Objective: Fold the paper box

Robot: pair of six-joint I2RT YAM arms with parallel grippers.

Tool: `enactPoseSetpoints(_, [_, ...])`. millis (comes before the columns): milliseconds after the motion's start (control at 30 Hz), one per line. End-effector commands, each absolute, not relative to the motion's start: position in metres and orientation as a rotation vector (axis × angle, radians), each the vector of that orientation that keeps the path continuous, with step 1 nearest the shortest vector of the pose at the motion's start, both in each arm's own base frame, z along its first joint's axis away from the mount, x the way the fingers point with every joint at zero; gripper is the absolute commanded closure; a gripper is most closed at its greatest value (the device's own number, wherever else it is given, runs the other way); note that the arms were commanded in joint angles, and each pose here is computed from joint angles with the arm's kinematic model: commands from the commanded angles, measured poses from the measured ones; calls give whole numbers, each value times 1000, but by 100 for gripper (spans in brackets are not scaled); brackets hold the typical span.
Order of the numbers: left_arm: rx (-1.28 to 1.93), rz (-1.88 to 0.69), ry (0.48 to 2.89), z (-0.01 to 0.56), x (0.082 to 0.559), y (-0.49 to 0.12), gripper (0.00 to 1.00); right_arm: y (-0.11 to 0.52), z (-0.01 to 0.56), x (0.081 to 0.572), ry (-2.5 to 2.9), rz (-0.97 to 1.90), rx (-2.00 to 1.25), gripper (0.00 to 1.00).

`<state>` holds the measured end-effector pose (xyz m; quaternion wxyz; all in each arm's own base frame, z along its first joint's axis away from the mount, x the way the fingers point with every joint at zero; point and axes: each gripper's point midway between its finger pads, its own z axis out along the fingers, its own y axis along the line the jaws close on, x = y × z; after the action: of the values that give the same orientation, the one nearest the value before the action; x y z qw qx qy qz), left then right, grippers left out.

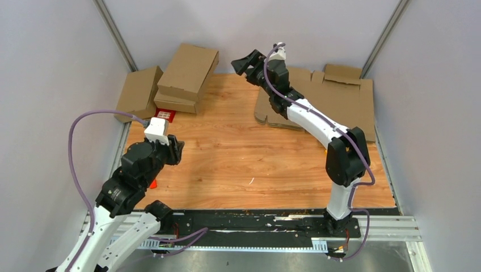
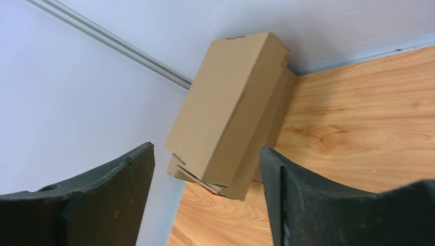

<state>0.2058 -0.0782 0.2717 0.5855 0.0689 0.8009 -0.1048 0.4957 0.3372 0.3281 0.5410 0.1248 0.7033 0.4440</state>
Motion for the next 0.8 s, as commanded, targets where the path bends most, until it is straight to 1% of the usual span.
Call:
enactPoseSetpoints(0, [141,-320,1859,272,214,-93,53,339,277,510,1774,924,293,31])
enactPoseSetpoints(33, [143,-319,1863,270,215,-93,52,343,272,515,1778,929,307,38])
enactPoseSetpoints(67, [142,-317,1866,269,215,-94,52,347,268,520,1780,932,321,42])
enactPoseSetpoints(133, [143,-311,1869,266,216,-93,51,355,258,533,1774,931,339,56])
enactPoseSetpoints(167, [146,-307,1870,265,216,-93,51,360,252,540,1770,930,351,65])
enactPoseSetpoints(233, [154,-302,1872,264,215,-92,50,371,240,553,1760,939,377,88])
enactPoseSetpoints(267, [157,-301,1873,265,214,-92,50,377,232,561,1752,947,393,97])
enactPoseSetpoints(300, [158,-297,1875,264,214,-91,50,383,226,568,1743,955,408,100])
enactPoseSetpoints(433, [162,-288,1869,263,210,-88,49,422,211,594,1682,1005,380,100])
enactPoseSetpoints(500, [168,-279,1864,262,208,-85,49,454,210,600,1618,1107,321,100])
enactPoseSetpoints(633, [178,-264,1857,262,206,-82,49,511,217,581,1510,1325,155,100])
enactPoseSetpoints(700, [182,-262,1855,262,205,-81,49,520,216,572,1507,1306,131,100])
enactPoseSetpoints(767, [186,-268,1852,263,204,-82,49,511,210,572,1524,1240,189,100])
